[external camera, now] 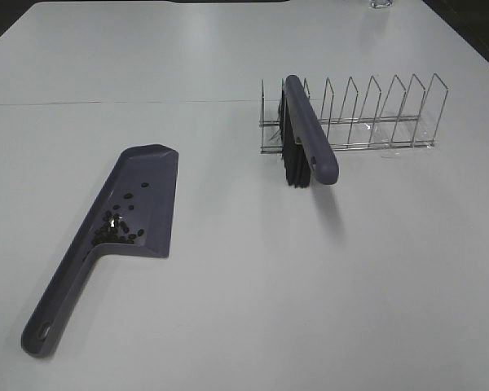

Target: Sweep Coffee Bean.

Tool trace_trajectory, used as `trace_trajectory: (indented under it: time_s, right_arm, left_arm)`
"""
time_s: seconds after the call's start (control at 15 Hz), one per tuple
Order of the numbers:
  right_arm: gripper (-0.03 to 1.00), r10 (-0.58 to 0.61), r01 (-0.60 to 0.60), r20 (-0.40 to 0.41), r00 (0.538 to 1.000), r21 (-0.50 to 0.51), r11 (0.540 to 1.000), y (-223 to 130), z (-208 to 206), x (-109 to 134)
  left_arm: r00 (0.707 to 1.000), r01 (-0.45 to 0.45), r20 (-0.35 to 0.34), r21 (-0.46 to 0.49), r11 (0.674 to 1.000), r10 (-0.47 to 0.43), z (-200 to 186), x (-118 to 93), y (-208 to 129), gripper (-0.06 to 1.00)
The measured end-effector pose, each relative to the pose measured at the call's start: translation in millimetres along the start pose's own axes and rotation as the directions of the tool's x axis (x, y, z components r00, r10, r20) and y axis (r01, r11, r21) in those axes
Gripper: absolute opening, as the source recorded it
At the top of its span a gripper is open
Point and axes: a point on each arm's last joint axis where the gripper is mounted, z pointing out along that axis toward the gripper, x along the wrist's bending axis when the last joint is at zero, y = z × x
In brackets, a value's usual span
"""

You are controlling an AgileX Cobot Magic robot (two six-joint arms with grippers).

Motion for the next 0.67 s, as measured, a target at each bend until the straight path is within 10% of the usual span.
trace_trajectory:
  time_s: [0.67]
  right_arm:
    - [0.63, 0.0, 0.0, 0.0, 1.0, 0.0, 1.0, 0.0, 0.0, 0.0]
  left_arm:
    - [1.0, 0.0, 0.0, 0.0, 1.0, 0.0, 0.0, 0.0, 0.0, 0.73]
